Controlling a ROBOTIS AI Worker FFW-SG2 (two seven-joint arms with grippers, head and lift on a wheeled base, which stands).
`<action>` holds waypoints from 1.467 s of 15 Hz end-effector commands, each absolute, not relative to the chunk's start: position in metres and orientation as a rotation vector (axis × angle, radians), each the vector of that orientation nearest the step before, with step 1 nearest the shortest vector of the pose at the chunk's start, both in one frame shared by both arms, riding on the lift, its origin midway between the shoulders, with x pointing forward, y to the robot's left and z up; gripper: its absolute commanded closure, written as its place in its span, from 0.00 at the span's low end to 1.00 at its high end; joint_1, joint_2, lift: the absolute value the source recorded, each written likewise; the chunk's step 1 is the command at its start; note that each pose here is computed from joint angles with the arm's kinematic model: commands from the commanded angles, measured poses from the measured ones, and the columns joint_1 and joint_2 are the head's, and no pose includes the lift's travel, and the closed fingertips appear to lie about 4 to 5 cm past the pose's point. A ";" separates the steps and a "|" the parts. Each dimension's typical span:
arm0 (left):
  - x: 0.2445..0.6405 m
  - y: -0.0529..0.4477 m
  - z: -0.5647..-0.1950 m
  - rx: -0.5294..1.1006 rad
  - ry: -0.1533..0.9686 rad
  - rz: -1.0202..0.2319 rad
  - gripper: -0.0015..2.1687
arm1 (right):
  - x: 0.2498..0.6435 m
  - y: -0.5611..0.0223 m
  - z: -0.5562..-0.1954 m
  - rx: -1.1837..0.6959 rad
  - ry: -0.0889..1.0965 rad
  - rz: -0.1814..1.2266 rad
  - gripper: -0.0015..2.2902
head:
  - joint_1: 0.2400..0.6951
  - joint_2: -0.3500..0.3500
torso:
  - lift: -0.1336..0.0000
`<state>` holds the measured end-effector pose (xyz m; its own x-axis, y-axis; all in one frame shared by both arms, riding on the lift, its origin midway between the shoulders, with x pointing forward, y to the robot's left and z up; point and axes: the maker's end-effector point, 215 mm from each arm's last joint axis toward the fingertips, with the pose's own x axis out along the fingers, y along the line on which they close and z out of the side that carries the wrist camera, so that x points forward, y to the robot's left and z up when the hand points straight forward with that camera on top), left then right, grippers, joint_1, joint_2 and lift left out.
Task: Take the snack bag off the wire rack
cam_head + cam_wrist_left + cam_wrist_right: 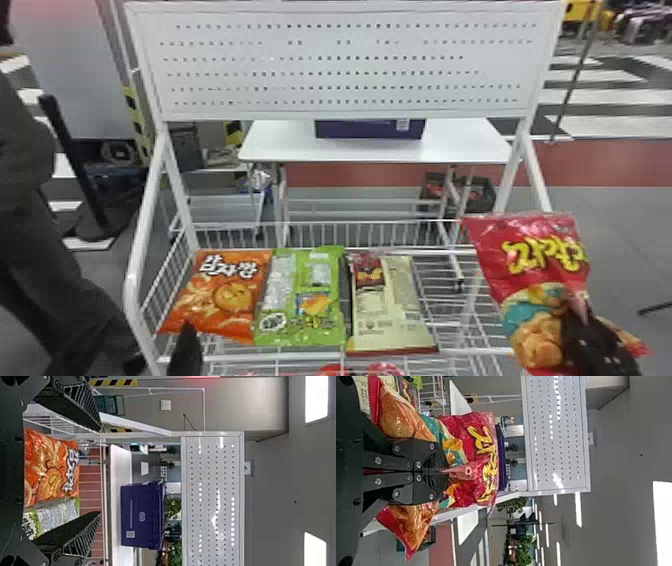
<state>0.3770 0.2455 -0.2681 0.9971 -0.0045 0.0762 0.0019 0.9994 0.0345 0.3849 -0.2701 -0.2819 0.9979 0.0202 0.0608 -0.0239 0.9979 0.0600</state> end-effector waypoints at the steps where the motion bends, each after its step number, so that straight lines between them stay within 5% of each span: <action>1: 0.375 0.247 -0.269 0.032 -0.075 -0.001 0.06 | 0.379 -0.284 -0.279 0.051 -0.065 0.000 0.82 | 0.57 0.50 | 1.00; 22: 0.367 0.246 -0.263 0.026 -0.083 0.000 0.06 | 0.378 -0.287 -0.281 0.052 -0.055 0.001 0.82 | 0.57 0.50 | 1.00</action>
